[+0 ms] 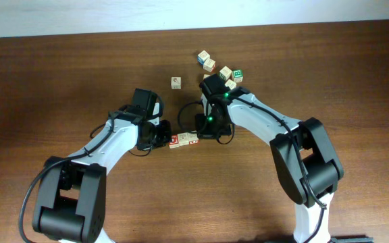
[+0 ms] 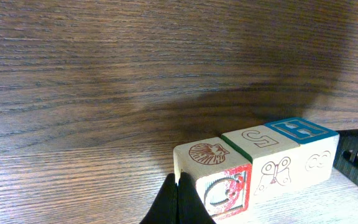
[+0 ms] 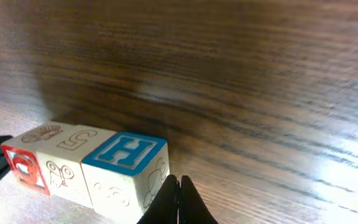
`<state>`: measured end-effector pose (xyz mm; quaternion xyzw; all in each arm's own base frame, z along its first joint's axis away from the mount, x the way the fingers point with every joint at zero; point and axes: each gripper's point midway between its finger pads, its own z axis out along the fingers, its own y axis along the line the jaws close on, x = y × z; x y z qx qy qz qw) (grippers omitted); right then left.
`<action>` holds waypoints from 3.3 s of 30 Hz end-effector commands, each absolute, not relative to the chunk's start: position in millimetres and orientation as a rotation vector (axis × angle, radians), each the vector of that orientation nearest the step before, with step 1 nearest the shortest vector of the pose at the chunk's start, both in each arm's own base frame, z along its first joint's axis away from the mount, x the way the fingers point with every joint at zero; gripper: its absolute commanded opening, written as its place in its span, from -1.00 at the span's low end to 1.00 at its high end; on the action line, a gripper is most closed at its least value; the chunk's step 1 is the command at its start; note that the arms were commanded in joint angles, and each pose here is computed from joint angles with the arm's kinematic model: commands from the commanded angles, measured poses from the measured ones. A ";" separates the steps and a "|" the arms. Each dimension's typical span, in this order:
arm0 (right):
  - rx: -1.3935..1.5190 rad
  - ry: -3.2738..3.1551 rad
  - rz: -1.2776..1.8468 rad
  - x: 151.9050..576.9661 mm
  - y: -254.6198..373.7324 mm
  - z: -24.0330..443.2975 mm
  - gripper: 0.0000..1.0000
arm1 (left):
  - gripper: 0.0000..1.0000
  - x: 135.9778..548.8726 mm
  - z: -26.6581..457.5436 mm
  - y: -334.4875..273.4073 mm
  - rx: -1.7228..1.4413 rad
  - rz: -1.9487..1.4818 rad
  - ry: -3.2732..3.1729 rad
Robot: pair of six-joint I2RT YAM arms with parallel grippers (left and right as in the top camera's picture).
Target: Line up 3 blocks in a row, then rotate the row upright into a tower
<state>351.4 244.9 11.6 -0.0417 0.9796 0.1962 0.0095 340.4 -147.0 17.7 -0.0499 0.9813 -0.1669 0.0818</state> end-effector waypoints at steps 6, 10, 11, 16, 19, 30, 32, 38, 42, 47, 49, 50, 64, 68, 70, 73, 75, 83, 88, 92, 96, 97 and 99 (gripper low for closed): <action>-0.125 3.049 0.639 352.1 246.4 16.3 -0.91 | -1.00 335.2 12.7 -149.6 -0.119 -0.507 2.951; -0.145 3.050 0.640 349.1 250.7 16.4 -0.91 | -1.00 335.2 12.8 -149.7 -0.119 -0.507 2.951; -0.152 3.050 0.640 348.3 251.9 16.4 -0.91 | -1.00 335.2 12.8 -149.7 -0.118 -0.508 2.951; -0.161 3.050 0.646 347.0 253.6 17.1 -0.92 | -1.00 335.1 12.8 -149.7 -0.119 -0.508 2.951; -0.171 3.046 0.653 345.7 255.8 20.0 -0.91 | -1.00 335.1 12.8 -149.7 -0.119 -0.508 2.951; -0.230 3.016 0.646 340.7 266.1 31.2 -0.92 | -1.00 335.1 12.8 -149.8 -0.118 -0.508 2.951; -0.232 3.008 0.650 341.1 266.8 34.2 -0.92 | -1.00 335.1 12.8 -149.8 -0.118 -0.508 2.951; -0.251 2.988 0.654 339.9 270.5 41.9 -0.91 | -1.00 335.1 12.8 -149.8 -0.118 -0.508 2.951; -0.271 2.981 0.638 338.3 274.2 43.5 -0.92 | -1.00 335.0 12.7 -149.8 -0.118 -0.508 2.952; -0.274 2.976 0.641 338.7 275.5 48.5 -0.91 | -1.00 335.0 12.7 -149.8 -0.118 -0.508 2.952; -0.282 2.976 0.641 337.3 277.0 49.1 -0.91 | -1.00 335.1 12.8 -149.8 -0.118 -0.508 2.951; -0.287 2.975 0.642 336.6 278.0 49.6 -0.92 | -1.00 335.1 12.8 -149.8 -0.118 -0.508 2.951; -0.337 2.935 0.648 336.7 285.1 64.3 -0.92 | -1.00 335.1 12.8 -149.9 -0.118 -0.508 2.951; -0.342 2.921 0.655 336.6 286.2 69.5 -0.92 | -1.00 335.1 12.8 -149.9 -0.118 -0.508 2.951; -0.351 2.918 0.656 335.2 288.3 70.4 -0.91 | -1.00 335.1 12.8 -149.9 -0.118 -0.508 2.951; -0.377 2.910 0.652 332.2 294.0 70.5 -0.91 | -1.00 334.9 12.9 -150.3 -0.117 -0.512 2.952; -0.387 2.908 0.644 330.9 295.5 70.2 -0.92 | -1.00 334.9 12.9 -150.3 -0.117 -0.512 2.952; -0.400 2.895 0.646 331.7 299.8 74.1 -0.92 | -1.00 334.9 12.9 -150.3 -0.117 -0.513 2.952; -0.428 2.881 0.654 329.2 307.9 78.4 -0.91 | -1.00 334.9 12.9 -150.3 -0.117 -0.512 2.952; -0.445 2.869 0.656 328.5 313.1 82.5 -0.92 | -1.00 334.8 12.9 -150.3 -0.117 -0.512 2.952; -0.448 2.869 0.654 328.0 313.7 82.6 -0.91 | -1.00 334.9 12.9 -150.3 -0.117 -0.512 2.952; -0.449 2.869 0.654 327.8 314.0 82.6 -0.92 | -1.00 334.9 12.9 -150.3 -0.117 -0.513 2.952; -0.458 2.866 0.656 326.3 316.2 82.8 -0.91 | -1.00 334.9 12.9 -150.3 -0.117 -0.513 2.952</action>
